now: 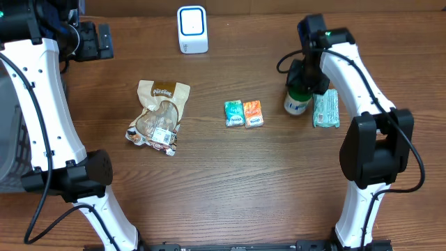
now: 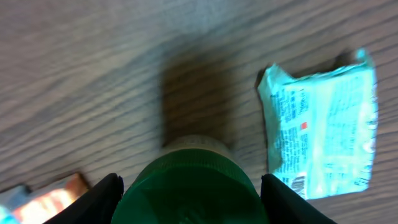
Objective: Scan the item barcode
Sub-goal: 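Carry the jar back right and set it beside the wipes pack, then reach the right gripper to the orange packet and grasp it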
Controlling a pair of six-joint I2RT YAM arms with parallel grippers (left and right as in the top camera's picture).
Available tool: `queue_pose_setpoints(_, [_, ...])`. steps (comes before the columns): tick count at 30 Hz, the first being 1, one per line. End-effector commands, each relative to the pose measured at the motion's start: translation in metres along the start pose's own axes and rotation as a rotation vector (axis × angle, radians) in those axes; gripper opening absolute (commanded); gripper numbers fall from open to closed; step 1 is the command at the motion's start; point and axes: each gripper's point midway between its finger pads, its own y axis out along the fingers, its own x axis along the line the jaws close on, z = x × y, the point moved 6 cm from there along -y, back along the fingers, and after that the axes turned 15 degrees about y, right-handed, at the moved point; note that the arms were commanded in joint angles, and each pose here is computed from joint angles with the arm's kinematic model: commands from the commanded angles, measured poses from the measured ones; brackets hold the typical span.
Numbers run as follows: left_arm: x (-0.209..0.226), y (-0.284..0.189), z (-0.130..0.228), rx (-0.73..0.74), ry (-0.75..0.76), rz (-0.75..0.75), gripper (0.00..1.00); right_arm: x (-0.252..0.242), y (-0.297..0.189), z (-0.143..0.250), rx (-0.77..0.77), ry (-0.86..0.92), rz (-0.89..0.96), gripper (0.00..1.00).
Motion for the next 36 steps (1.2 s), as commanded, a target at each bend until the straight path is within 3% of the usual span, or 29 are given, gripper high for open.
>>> queue_pose_setpoints(1, [-0.001,0.001,0.0,0.001,0.012,0.009,1.0,-0.013,0.008,-0.003,-0.017,0.029,0.039,0.26])
queue_pose_setpoints(12, [-0.001,0.001,0.0,0.001,0.012,0.009,0.99,-0.061,0.012,-0.026,-0.099,0.202,0.212,0.25])
queue_pose_setpoints(13, [-0.001,0.001,0.0,0.001,0.012,0.009,1.0,-0.062,0.012,-0.026,-0.097,0.205,0.212,0.29])
queue_pose_setpoints(16, [-0.001,0.001,0.0,0.001,0.012,0.009,0.99,-0.063,0.012,-0.026,-0.092,0.209,0.208,0.69])
queue_pose_setpoints(17, [-0.001,0.001,0.0,0.001,0.012,0.009,1.0,-0.062,0.011,-0.026,-0.085,0.208,0.195,0.76])
queue_pose_setpoints(24, [-0.001,0.001,0.0,0.001,0.012,0.009,1.0,-0.036,-0.027,-0.035,-0.052,0.202,0.034,0.8])
queue_pose_setpoints(28, [-0.001,0.001,0.0,0.001,0.012,0.009,1.0,-0.011,-0.069,-0.034,-0.009,0.107,-0.129,0.82])
queue_pose_setpoints(31, [-0.001,0.001,0.0,0.001,0.012,0.009,1.0,0.01,-0.083,-0.025,0.044,0.029,-0.262,0.86])
queue_pose_setpoints(33, [-0.001,0.001,0.0,0.001,0.012,0.009,1.0,0.024,-0.083,-0.018,0.077,-0.01,-0.33,1.0])
queue_pose_setpoints(36, [-0.001,0.001,0.0,0.001,0.012,0.009,1.0,0.038,-0.071,-0.01,0.105,-0.038,-0.354,1.0])
